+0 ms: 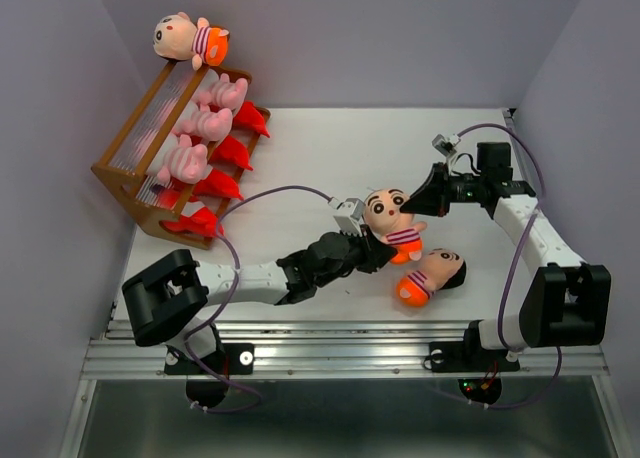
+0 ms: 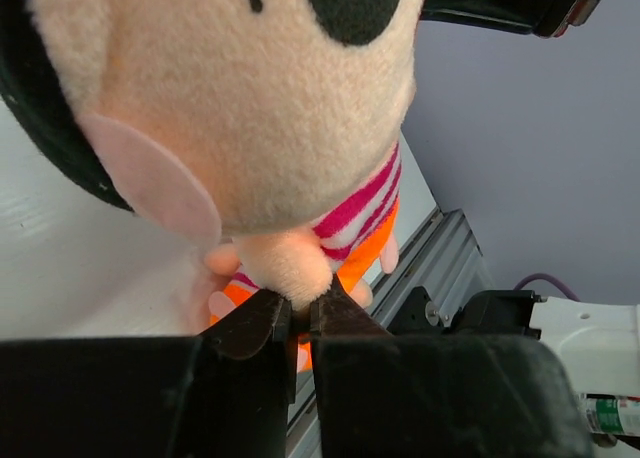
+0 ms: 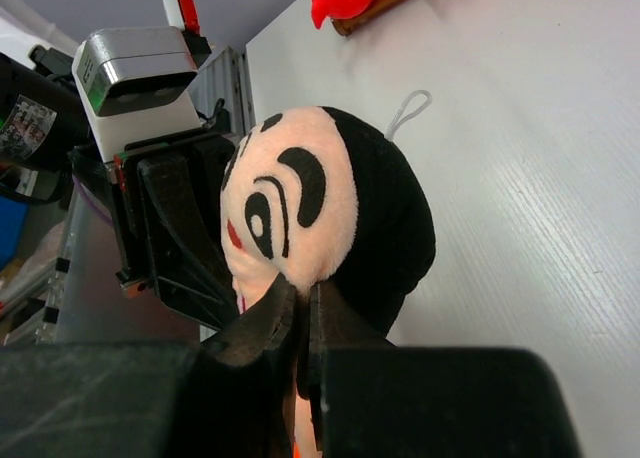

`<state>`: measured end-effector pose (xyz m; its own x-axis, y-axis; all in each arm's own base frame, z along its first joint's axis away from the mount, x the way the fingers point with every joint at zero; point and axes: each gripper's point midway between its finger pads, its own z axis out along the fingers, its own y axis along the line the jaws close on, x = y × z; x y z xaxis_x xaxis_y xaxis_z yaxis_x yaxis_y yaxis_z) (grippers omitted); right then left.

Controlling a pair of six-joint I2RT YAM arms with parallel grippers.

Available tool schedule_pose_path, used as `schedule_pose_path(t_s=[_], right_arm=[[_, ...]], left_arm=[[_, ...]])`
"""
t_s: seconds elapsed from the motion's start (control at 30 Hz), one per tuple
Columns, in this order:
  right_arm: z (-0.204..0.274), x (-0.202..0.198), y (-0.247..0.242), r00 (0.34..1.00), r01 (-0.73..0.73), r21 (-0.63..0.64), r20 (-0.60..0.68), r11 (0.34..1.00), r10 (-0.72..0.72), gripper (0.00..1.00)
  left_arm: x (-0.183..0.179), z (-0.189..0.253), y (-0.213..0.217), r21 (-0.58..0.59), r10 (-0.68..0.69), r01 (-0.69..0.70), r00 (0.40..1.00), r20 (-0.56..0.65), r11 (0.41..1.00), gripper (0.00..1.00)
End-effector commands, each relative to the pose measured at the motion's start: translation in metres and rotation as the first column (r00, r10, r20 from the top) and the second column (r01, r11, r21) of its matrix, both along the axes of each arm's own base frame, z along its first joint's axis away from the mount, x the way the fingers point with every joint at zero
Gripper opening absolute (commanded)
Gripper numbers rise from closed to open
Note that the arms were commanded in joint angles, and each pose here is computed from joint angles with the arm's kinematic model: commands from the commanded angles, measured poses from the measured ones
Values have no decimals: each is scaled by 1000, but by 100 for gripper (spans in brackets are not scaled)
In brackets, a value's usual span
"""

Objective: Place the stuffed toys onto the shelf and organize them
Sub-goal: Pass the stuffed toy from the right arm to the left

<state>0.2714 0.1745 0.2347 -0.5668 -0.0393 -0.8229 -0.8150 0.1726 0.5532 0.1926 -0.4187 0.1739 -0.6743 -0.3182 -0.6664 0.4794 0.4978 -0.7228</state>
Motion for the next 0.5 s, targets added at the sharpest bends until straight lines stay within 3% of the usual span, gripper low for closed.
schedule_pose_path(t_s=[0.0, 0.03, 0.1, 0.13, 0.17, 0.3, 0.47], right_arm=[[14, -10, 2, 999, -24, 18, 43, 1000, 23, 10], [13, -10, 1, 999, -18, 12, 46, 1000, 18, 13], [12, -9, 1, 999, -7, 2, 48, 1000, 7, 28], [10, -6, 0, 999, 13, -15, 45, 1000, -12, 38], [10, -5, -1, 998, 23, -23, 51, 999, -22, 56], [12, 4, -7, 989, 108, -89, 111, 990, -98, 100], [18, 25, -28, 959, 255, -149, 167, 955, -230, 100]], left_arm=[[12, 47, -2, -102, 47, -37, 995, 90, 994, 0], [13, 48, 0, -100, 54, -44, 994, 96, 994, 0], [15, 48, 10, -84, 83, -74, 991, 106, 994, 0], [16, 47, 14, -69, 93, -85, 989, 117, 994, 0], [16, 47, 18, -60, 103, -96, 987, 122, 994, 0], [17, 47, 47, -12, 164, -164, 976, 141, 986, 0], [26, 52, 89, 64, 266, -280, 948, 173, 958, 0]])
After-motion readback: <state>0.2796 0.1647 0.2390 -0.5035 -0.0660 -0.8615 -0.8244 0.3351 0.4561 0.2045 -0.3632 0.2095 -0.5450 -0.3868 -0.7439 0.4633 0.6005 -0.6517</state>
